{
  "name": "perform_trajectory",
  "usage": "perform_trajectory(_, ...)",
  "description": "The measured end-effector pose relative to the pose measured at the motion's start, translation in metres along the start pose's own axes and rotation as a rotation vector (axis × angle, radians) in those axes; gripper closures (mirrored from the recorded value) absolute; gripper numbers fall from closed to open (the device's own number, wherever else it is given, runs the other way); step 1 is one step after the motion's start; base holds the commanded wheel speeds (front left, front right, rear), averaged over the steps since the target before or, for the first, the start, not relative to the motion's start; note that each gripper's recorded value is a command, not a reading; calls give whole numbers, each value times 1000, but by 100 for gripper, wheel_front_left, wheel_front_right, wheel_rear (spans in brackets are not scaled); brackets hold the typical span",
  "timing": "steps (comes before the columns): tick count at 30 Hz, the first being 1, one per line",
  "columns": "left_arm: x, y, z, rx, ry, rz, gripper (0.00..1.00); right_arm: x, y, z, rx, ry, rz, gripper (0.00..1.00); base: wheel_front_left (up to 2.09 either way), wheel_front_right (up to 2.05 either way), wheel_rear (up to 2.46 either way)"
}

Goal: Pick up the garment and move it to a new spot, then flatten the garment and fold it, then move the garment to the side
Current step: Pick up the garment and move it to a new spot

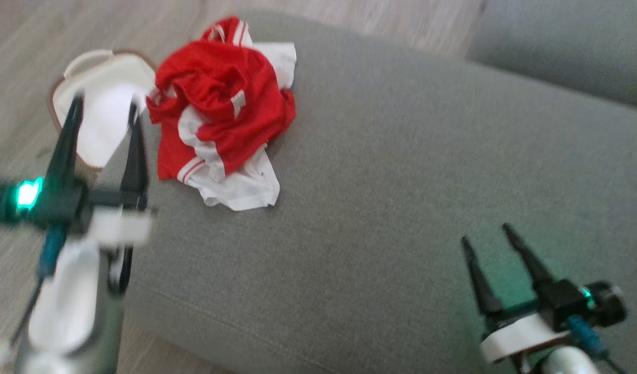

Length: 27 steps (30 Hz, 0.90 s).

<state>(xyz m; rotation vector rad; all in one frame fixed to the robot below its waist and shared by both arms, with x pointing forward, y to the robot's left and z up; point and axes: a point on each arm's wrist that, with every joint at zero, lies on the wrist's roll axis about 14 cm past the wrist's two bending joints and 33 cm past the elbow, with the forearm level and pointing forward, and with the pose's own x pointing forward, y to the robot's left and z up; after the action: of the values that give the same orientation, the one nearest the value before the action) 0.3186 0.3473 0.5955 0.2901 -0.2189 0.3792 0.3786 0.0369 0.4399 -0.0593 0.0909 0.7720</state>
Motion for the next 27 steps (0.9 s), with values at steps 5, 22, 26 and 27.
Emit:
perform_trajectory(5, 77, -40, 2, 13, 9, -141, 0, 13, -31, -23, -62, 35, 20, 0, 0, 0, 0)
perform_trajectory(22, 59, -118, -190, -9, 736, -361, 100, -4, -90, -67, -36, 111, -105, 0, 0, 0, 0)
perform_trajectory(26, 72, -114, -187, 9, 692, -360, 100, -6, -95, -66, -38, 107, -121, 0, 0, 0, 0)
perform_trajectory(27, 78, -115, -180, 7, 662, -364, 100, -5, -95, -64, -39, 103, -124, 0, 0, 0, 0)
